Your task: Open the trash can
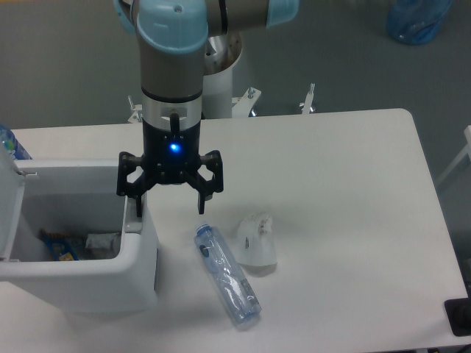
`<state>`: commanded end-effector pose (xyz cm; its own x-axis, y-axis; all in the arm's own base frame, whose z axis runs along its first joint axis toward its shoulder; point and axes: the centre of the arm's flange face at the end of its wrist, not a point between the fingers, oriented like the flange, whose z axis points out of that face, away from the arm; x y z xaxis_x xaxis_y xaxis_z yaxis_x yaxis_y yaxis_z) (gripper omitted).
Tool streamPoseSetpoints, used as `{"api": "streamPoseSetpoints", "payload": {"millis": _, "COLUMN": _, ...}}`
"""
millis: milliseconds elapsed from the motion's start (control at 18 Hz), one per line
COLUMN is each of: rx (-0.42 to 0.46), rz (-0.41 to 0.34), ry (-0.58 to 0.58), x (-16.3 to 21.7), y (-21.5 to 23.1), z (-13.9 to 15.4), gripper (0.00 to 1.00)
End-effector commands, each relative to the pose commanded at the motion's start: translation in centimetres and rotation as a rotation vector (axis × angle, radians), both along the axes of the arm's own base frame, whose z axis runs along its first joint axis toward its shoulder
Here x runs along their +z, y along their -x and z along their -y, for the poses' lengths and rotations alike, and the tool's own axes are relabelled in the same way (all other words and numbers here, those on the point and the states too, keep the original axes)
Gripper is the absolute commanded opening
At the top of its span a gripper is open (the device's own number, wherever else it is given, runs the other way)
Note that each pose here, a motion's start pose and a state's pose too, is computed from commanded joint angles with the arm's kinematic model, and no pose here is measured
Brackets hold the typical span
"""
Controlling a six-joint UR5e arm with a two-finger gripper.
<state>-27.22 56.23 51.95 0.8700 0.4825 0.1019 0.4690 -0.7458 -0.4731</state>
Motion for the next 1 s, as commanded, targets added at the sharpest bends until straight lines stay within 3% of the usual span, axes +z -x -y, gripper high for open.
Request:
{"api": "streamPoseSetpoints", "payload": {"millis": 222, "rx": -0.102, "rz": -0.213, "ry": 0.127, "x": 0.5, "y": 1.8, "z": 1.5, "gripper": 1.00}}
{"api": "streamPoseSetpoints", "payload": {"millis": 500, "rx": -0.064, "rz": -0.354, "ry": 0.285, "x": 1.3, "y": 7.0, "z": 5.3, "gripper": 1.00}}
{"api": "streamPoseSetpoints", "payload": {"millis": 778, "rx": -0.216, "rz": -0.382, "ry": 0.431, "x": 1.2, "y": 11.4, "z": 9.7, "gripper": 1.00}}
{"api": "streamPoseSetpoints", "payload": {"millis": 1000, "rx": -0.243, "rz": -0.382, "ry": 0.465, "x": 1.1, "y": 13.7, "z": 12.1, "gripper": 1.00}}
